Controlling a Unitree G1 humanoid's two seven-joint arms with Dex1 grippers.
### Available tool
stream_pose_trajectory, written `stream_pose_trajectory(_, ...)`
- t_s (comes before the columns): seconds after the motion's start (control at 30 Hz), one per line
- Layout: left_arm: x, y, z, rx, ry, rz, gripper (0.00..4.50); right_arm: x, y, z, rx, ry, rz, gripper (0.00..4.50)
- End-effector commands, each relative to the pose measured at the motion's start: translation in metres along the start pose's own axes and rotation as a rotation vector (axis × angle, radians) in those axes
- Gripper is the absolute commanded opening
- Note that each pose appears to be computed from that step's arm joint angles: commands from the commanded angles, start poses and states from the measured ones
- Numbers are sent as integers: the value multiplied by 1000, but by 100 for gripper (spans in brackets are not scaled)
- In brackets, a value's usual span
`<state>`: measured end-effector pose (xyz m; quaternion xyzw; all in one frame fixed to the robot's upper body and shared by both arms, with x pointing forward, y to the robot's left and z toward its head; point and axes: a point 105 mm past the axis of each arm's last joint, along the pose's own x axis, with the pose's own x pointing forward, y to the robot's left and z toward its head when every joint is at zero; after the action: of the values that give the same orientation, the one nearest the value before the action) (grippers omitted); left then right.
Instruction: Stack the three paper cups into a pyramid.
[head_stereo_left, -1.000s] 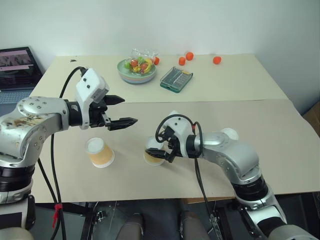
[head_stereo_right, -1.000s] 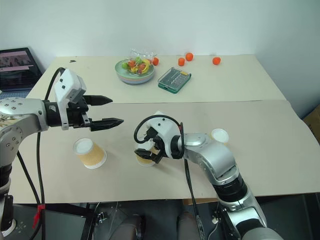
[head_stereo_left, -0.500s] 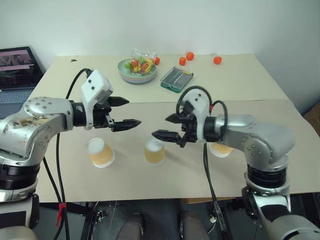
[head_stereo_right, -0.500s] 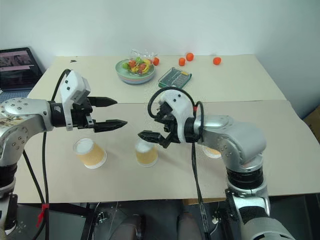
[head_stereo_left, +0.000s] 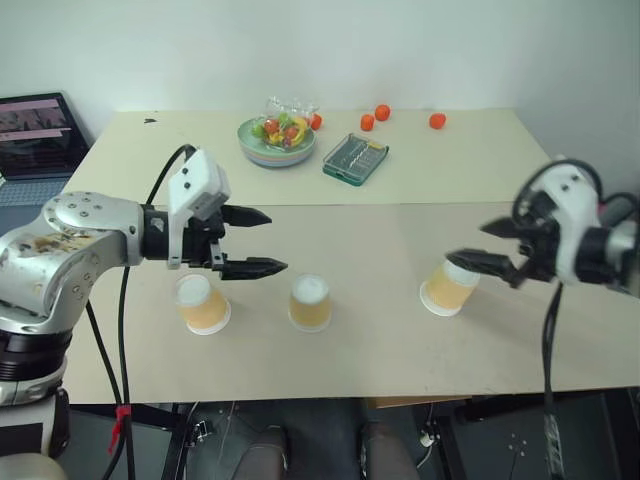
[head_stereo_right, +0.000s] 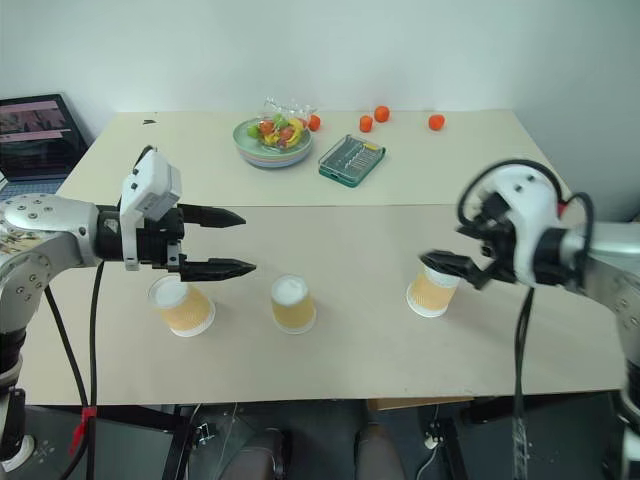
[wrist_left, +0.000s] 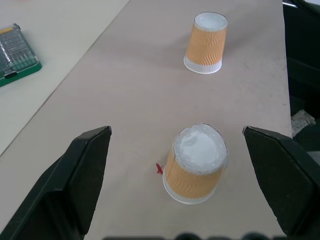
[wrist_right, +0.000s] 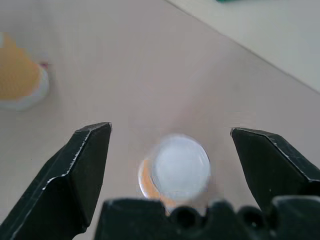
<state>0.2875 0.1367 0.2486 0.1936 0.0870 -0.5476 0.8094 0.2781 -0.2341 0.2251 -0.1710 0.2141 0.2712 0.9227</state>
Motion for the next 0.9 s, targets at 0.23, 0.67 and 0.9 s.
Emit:
stream_pose_trajectory(0.23,3,1,13,58,-27,-16,450,-20,1,-10,-23,-159,-1,448)
stream_pose_trajectory(0.67,8,4,17,62,-41,-13,450,5,29,-32,43,-305,71,448)
stream_pose_trajectory(0.9,10,4,19,65,-46,-13,450,18,16,-37,27,-308,30,448)
